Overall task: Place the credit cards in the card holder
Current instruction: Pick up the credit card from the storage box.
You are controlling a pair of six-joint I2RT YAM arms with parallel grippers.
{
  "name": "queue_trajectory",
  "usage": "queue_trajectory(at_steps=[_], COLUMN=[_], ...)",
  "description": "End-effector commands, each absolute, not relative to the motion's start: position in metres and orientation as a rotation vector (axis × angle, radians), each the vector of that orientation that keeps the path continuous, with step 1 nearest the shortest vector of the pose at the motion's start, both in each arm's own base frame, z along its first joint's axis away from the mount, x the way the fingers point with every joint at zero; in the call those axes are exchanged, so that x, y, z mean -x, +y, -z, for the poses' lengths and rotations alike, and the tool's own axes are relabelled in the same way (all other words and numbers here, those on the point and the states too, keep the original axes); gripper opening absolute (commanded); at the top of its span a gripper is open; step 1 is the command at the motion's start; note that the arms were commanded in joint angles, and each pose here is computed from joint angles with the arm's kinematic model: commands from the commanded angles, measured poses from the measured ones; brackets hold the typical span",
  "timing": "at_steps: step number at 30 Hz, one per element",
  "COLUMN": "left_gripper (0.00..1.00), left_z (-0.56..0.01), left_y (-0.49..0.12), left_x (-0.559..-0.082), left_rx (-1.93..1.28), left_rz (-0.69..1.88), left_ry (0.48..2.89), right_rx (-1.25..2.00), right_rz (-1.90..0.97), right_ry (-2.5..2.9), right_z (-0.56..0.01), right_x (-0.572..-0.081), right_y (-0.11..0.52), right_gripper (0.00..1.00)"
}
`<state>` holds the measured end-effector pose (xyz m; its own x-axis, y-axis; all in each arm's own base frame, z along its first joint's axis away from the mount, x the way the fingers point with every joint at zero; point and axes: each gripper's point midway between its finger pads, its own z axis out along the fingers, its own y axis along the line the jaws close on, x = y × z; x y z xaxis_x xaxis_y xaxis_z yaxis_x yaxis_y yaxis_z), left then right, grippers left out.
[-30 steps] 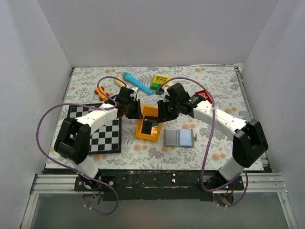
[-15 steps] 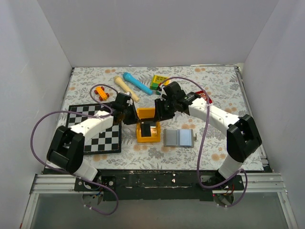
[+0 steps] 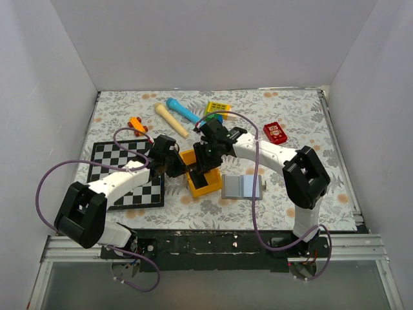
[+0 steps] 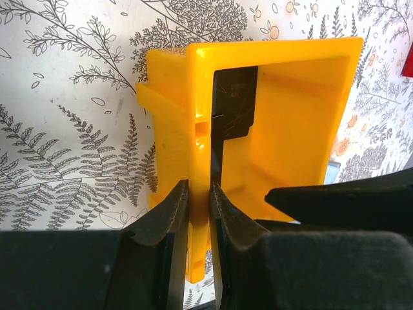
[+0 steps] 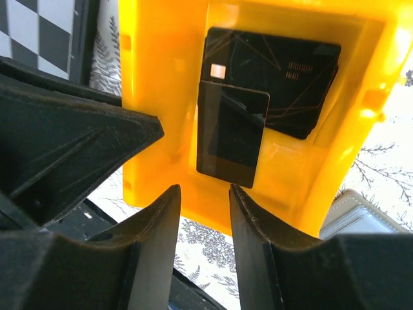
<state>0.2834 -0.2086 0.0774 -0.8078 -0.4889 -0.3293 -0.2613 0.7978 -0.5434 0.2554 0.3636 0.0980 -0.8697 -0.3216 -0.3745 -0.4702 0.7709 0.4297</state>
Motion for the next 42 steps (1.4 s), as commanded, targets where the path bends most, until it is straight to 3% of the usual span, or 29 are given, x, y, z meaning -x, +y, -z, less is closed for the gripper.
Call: queue_trajectory(at_steps=[1,9,42], left_gripper=[0.00,0.00,0.00], left_z=[-0.085,-0.086,-0.085], left_y=[-0.201,-0.201,-0.206], left_x=[-0.287,-0.288,-0.294], left_rx=[0.650,0.638,0.597], left_rz=[0.628,0.624,0.623], left_ry=[2.475,2.472,2.494], right_rx=[0.639,0.583,0.589], right_rz=[-0.602,-0.491,-0.147], right_ry=[2.684,2.700,2.671], right_z=[-0.093,-0.062,-0.018], right_x=[-0.257,-0.264,-0.298], right_y=[0.360,0.354,0.336], right_gripper=[0.47,0.59,0.60])
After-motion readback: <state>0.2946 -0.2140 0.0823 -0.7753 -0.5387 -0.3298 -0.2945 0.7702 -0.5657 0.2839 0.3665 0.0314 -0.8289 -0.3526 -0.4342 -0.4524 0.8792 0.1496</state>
